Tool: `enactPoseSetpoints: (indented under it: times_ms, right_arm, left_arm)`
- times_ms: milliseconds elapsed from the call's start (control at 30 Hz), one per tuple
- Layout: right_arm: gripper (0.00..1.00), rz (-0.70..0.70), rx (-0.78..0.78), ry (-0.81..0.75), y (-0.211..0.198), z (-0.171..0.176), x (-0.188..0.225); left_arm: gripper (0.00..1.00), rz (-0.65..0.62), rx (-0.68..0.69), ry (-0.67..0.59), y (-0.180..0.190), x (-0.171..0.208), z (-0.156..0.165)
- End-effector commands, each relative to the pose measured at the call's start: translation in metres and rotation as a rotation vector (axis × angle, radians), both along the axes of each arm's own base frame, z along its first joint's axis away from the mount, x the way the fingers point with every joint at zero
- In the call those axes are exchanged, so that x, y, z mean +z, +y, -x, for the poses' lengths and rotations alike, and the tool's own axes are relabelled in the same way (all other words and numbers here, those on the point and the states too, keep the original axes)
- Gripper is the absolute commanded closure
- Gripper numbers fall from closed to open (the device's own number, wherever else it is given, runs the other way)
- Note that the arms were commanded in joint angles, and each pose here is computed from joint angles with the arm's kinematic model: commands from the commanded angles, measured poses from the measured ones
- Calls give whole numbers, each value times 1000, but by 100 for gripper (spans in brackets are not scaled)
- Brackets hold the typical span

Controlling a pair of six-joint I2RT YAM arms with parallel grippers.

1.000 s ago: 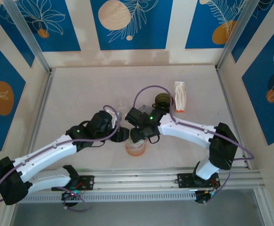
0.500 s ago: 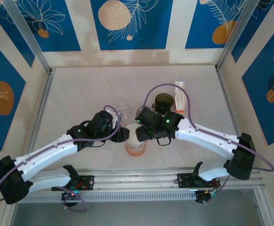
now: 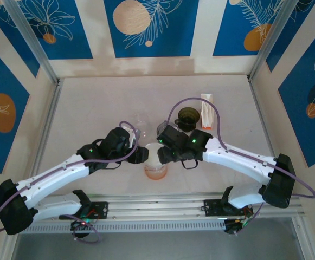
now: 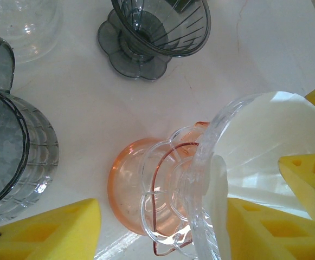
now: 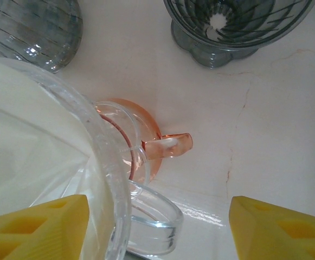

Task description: Place the coffee filter in the dripper

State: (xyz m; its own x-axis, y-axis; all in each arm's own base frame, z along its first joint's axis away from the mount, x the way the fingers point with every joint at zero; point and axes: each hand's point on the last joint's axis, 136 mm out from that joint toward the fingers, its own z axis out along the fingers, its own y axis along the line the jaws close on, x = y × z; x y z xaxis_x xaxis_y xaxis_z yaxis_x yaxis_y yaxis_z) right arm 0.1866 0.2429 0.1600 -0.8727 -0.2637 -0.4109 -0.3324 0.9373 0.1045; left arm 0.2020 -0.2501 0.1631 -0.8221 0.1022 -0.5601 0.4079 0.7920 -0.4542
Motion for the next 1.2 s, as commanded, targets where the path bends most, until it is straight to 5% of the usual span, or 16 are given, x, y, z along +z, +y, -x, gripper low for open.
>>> enactPoseSetpoints:
  times_ms: [0, 533, 1167]
  right_arm:
    - [30, -81, -1, -61, 6, -2, 25]
    - [31, -1, -83, -28, -23, 4, 8]
    - [30, -141, -81, -175, -21, -5, 51]
  left_arm:
    - [39, -9, 19, 11, 4, -4, -1]
    - [39, -14, 25, 14, 6, -7, 0]
    - [31, 25, 32, -18, 4, 12, -3]
